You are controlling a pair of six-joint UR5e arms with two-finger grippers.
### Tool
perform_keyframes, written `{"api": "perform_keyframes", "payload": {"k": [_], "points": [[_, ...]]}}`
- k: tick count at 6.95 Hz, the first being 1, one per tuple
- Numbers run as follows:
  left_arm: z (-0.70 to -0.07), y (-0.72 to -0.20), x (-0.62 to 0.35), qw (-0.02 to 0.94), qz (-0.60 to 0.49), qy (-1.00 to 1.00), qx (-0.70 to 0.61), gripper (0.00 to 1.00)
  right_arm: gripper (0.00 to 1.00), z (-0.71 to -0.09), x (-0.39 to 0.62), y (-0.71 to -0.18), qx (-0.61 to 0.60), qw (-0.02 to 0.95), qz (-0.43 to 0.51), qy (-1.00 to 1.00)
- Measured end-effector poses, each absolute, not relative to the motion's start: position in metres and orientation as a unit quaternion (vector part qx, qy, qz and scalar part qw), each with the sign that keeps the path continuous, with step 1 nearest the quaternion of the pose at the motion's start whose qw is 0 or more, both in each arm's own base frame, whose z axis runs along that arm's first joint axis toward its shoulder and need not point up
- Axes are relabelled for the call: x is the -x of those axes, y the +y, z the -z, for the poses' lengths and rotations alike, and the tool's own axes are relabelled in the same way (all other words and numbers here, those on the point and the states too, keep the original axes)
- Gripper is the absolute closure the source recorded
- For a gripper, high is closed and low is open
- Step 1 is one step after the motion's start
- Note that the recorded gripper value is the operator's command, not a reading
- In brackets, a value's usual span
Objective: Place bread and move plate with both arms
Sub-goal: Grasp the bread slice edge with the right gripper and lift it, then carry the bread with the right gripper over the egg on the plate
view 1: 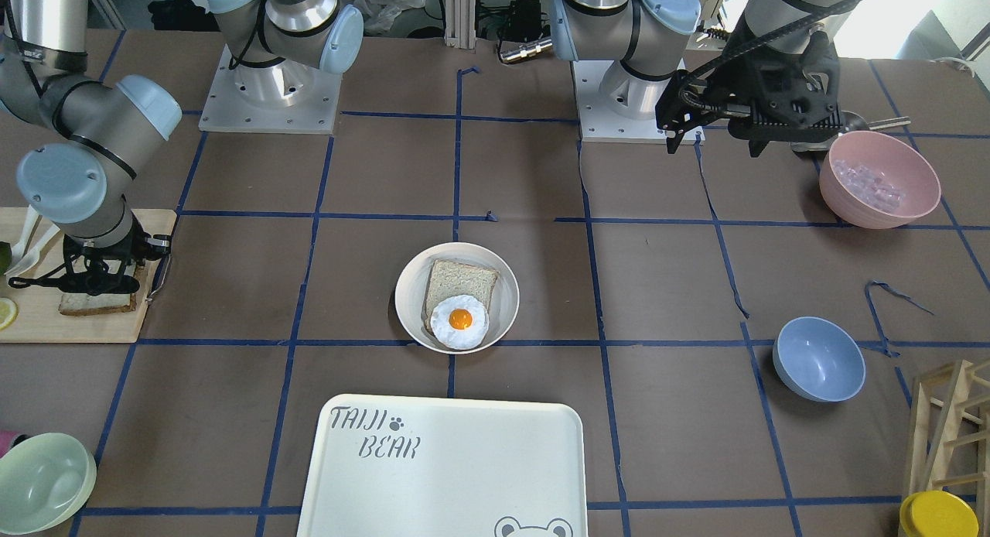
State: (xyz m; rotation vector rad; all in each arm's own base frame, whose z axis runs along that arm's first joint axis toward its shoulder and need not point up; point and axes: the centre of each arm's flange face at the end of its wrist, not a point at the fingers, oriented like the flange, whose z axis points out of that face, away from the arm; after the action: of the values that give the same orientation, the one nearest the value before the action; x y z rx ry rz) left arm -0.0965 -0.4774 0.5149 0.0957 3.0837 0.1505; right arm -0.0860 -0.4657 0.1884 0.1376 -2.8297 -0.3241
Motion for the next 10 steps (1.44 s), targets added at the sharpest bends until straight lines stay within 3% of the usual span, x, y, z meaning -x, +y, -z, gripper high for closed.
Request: {"api": "perform_keyframes", "payload": {"k": [5,10], "points": [[-0.514,-0.477,0.097,0.026,-0.051,0.998,-0.031,0.0,1.0,-0.204,0.084,-0.468,-0.053,0.155,0.099,-0.982],[-0.515,-0.477,0.096,0.026,-0.049,0.998,-0.031,0.0,1.0,-0.334,-0.028,-0.523,-0.12,0.208,-0.033,-0.97]]}}
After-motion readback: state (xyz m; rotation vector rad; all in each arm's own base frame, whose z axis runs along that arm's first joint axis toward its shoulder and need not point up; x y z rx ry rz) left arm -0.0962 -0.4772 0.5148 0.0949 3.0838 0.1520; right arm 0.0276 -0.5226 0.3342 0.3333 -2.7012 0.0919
